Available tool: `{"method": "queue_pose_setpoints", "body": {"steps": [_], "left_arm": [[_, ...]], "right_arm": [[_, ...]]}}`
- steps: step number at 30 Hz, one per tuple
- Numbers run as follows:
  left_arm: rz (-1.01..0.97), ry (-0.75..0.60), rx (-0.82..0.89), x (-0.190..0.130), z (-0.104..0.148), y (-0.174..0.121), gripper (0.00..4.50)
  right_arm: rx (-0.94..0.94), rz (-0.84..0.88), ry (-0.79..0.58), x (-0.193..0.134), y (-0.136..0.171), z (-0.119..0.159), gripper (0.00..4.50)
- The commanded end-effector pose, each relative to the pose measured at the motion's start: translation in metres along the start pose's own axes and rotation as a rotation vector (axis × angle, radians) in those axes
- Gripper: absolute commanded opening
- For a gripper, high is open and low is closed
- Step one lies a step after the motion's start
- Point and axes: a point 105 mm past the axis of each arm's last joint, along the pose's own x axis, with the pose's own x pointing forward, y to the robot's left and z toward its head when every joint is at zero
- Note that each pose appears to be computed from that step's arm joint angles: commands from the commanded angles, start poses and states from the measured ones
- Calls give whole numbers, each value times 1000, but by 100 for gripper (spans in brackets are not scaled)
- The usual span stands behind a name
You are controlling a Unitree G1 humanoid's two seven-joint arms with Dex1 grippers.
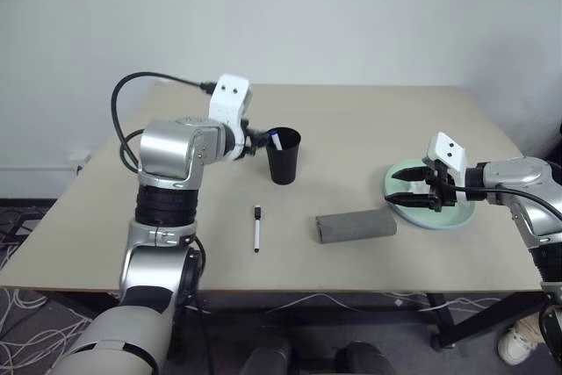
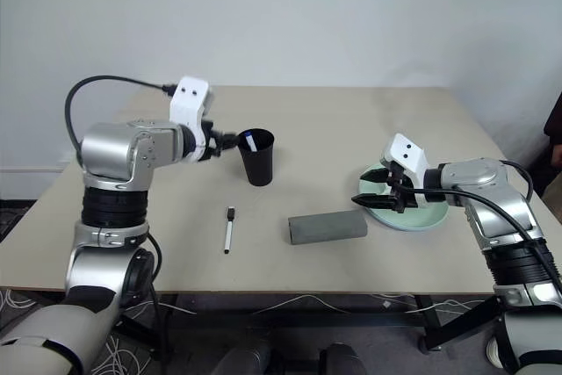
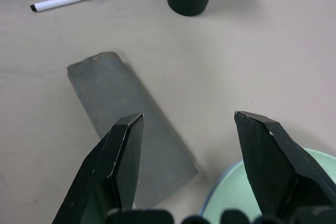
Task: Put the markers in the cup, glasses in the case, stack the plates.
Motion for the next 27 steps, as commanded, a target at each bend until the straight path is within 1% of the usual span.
{"method": "queue_pose_setpoints", "body": {"steps": [1, 5, 8, 12, 18, 27], "left_arm": [[1, 32, -20, -7, -7, 1, 298], [-39, 74, -28, 2, -29, -11, 298], [-42, 123, -77, 13, -50, -17, 298], [-42, 163, -116, 23, -68, -30, 298], [-14, 191, -136, 28, -80, -41, 298], [52, 261, -127, 33, -105, -42, 298]], "right_arm": [[-38, -11, -32, -5, -3, 13, 299], [-42, 5, -32, -2, -2, 15, 299], [-45, 19, -32, 0, -2, 16, 299], [-48, 29, -32, 1, -1, 17, 299], [-52, 34, -35, 1, 0, 19, 299], [-51, 30, -32, 0, 0, 18, 299]]}}
